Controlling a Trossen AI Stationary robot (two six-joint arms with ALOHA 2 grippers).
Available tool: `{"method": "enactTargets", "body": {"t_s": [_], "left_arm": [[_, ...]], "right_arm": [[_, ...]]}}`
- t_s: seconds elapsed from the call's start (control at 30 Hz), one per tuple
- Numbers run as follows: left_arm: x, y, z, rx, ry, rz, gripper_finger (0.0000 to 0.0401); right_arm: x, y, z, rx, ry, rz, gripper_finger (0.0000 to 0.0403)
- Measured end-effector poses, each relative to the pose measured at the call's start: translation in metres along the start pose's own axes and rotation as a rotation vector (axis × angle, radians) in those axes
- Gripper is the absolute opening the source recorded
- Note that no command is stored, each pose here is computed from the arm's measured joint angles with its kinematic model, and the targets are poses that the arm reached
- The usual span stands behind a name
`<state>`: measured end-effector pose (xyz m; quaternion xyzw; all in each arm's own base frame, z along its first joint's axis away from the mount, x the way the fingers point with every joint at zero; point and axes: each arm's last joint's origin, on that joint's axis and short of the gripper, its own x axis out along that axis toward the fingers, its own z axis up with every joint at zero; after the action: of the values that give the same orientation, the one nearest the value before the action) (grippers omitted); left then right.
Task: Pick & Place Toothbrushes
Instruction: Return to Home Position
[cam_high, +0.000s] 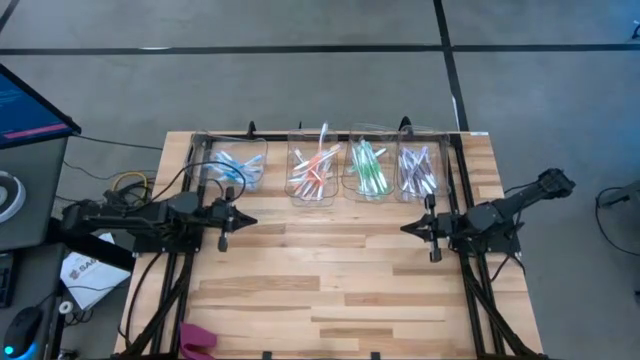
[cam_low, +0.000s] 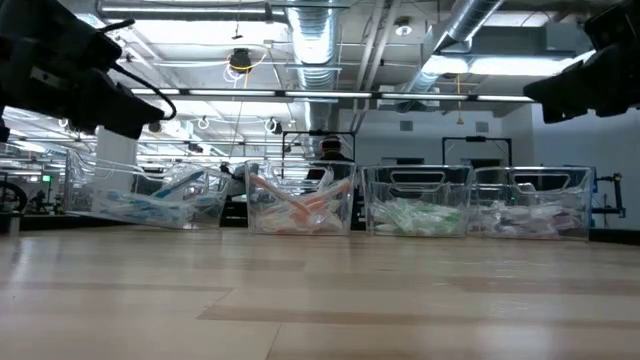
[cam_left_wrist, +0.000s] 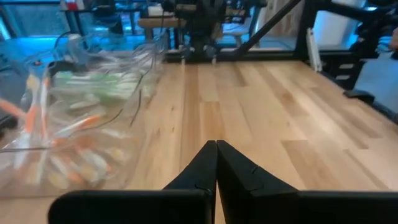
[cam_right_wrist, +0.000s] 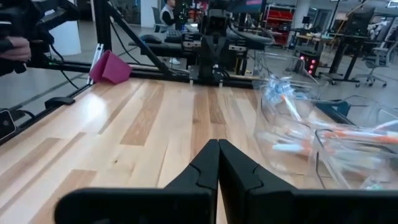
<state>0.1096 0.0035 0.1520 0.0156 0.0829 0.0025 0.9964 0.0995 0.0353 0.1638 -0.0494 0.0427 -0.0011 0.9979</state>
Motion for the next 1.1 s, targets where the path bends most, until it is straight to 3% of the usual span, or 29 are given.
{"method": "enactTargets", "body": {"t_s": [0.27, 0.47, 0.77, 1.1], "left_arm": [[-0.006, -0.001, 0.005, 0.029, -0.073, -0.016, 0.0001], [-0.006, -0.001, 0.005, 0.032, -0.071, -0.016, 0.0001], [-0.005, -0.001, 0.005, 0.037, -0.068, -0.016, 0.0001], [-0.006, -0.001, 0.006, 0.088, -0.058, -0.015, 0.0001]], "right_arm": [[0.000, 0.000, -0.004, -0.053, 0.037, 0.023, 0.0000], [0.000, 0.000, 0.001, -0.050, -0.076, 0.130, 0.0000], [0.004, -0.012, -0.006, -0.058, -0.002, 0.038, 0.0000], [0.006, -0.018, -0.007, -0.045, 0.009, 0.015, 0.0000]]}}
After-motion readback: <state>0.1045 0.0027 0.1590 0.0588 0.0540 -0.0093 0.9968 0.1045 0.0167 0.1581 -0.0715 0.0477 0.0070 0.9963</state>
